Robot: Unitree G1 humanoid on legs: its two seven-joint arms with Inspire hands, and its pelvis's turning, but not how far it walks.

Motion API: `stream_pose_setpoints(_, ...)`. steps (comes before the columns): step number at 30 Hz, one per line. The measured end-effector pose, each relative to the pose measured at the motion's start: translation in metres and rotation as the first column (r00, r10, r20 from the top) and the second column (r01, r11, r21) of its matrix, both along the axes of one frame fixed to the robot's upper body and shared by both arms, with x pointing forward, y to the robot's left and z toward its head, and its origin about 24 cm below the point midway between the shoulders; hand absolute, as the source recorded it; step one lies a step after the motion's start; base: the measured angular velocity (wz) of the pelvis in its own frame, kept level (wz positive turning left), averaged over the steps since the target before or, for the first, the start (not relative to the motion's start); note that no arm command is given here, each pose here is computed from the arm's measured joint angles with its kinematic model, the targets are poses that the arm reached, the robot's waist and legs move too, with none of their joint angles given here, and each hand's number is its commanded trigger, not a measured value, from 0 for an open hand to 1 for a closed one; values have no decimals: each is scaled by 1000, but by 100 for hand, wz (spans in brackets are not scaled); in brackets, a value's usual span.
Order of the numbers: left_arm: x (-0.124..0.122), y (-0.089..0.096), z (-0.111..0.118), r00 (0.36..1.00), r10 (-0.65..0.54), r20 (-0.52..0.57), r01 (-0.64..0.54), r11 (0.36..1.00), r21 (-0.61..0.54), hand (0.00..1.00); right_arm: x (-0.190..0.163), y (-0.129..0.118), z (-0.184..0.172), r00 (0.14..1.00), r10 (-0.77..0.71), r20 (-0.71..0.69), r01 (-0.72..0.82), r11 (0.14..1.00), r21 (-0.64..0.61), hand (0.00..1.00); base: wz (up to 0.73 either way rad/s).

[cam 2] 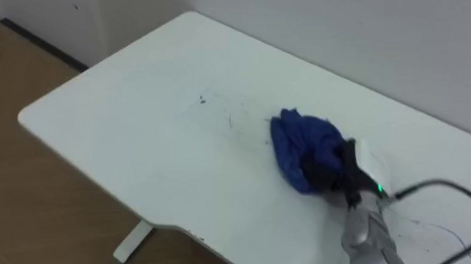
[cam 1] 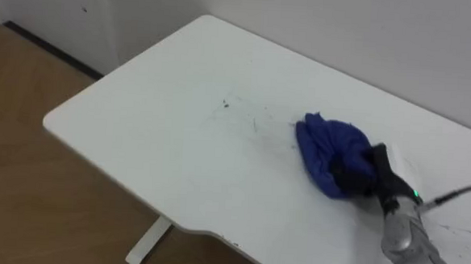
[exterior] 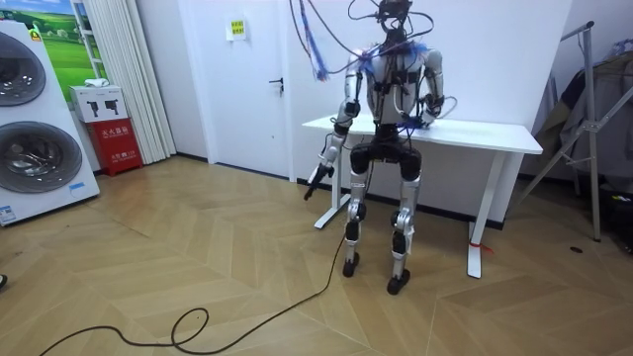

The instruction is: Wipe table

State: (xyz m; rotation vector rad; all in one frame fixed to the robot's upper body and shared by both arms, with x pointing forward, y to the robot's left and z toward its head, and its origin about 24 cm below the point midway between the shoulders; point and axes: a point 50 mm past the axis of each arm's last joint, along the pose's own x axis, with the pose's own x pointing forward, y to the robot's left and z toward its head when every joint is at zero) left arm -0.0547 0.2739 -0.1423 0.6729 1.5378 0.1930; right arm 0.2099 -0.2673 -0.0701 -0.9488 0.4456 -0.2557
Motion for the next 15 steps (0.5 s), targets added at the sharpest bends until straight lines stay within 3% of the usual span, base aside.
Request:
stream_pose_setpoints(5, 24, 15, 7, 990, 13, 141, -23, 997, 73, 0, -69, -44, -10, 967, -254, 6, 254, 965, -58, 100, -41)
stream_pose_setpoints(9, 30, 16, 8, 986, 14, 167, -28, 997, 79, 0, -102, -72, -7, 925, -380, -22, 377, 923, -69, 100, -42)
stream_pose_setpoints(13, 37, 3, 0, 988, -5, 152, -3, 999, 50, 0, -71, -63, -7, 924, -377, -60, 375, 926, -47, 100, -47)
stream_pose_setpoints(15, 52, -9, -7, 988, -49, 146, 47, 999, 18, 0, -27, -43, -4, 938, -333, -99, 335, 942, 4, 100, -110)
